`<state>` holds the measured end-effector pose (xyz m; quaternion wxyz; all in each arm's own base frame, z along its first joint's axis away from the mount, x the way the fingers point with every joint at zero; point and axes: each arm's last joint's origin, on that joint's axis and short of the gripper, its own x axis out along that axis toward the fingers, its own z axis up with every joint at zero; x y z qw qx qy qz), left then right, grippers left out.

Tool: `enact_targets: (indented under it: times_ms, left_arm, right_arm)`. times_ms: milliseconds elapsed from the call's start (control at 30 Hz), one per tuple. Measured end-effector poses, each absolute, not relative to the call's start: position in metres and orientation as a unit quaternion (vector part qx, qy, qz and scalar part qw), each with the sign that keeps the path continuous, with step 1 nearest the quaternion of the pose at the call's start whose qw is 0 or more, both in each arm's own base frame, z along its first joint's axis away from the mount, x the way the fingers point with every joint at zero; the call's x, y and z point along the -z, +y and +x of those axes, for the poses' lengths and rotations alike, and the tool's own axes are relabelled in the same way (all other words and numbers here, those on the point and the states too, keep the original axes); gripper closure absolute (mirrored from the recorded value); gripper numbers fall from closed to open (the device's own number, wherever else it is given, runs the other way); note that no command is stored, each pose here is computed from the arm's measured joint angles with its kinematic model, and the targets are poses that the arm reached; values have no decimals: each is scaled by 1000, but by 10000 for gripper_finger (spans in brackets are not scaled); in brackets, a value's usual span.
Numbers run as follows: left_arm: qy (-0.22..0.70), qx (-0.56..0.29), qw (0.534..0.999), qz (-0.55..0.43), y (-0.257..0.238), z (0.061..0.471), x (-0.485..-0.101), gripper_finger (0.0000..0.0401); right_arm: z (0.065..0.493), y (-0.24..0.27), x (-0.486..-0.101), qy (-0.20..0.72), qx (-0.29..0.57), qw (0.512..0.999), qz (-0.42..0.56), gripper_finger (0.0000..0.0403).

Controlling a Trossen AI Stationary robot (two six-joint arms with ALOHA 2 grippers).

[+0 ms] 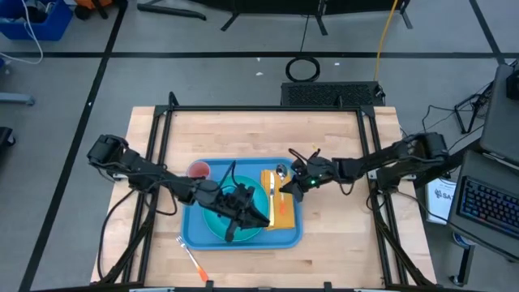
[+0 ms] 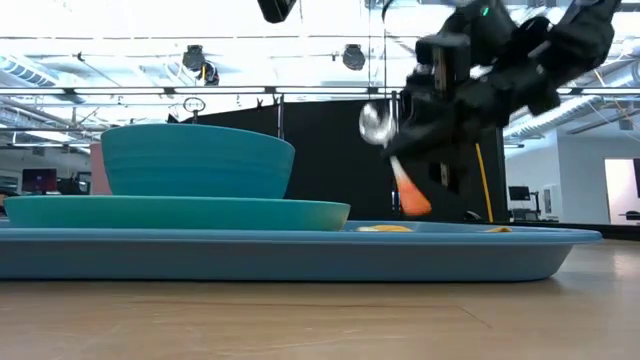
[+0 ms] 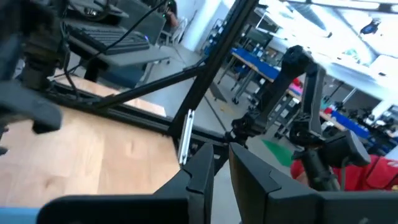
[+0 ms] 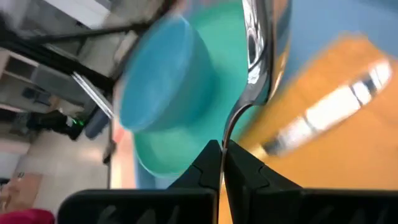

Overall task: Set up tray
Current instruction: Put the orange spoon on the yellow napkin to the right of the yellow knife

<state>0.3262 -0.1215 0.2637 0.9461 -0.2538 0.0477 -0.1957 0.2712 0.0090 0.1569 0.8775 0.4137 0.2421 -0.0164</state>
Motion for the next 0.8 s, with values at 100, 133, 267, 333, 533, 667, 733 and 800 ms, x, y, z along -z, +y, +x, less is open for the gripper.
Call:
enact_targets:
  times_ms: [100,133,267,333,533,667,733,800]
  left_arm:
    - [40,202,947,-247,-124,324,-267,348]
    - [39,203,947,-245,-125,323,-267,348]
    - [39,203,947,-247,-125,324,-267,348]
    - [38,203,947,-248,-125,324,-267,348]
    - [38,204,946,-248,-125,324,-267,348]
    - [38,205,946,-248,-126,323,-267,348]
    - [38,205,946,-248,-126,323,-267,348]
    - [38,205,946,-248,-126,323,-267,348]
  right_arm:
    - [275,5,-143,260,15,865,430,403]
    - [276,5,-141,261,15,863,433,403]
    - [282,6,-136,246,3,863,441,403]
    - [284,6,-131,245,3,861,445,403]
    - [285,6,-119,265,16,852,452,403]
    - [286,6,-117,264,17,853,449,403]
    - [286,6,-117,263,18,854,449,403]
    - [286,6,-117,262,16,853,452,403]
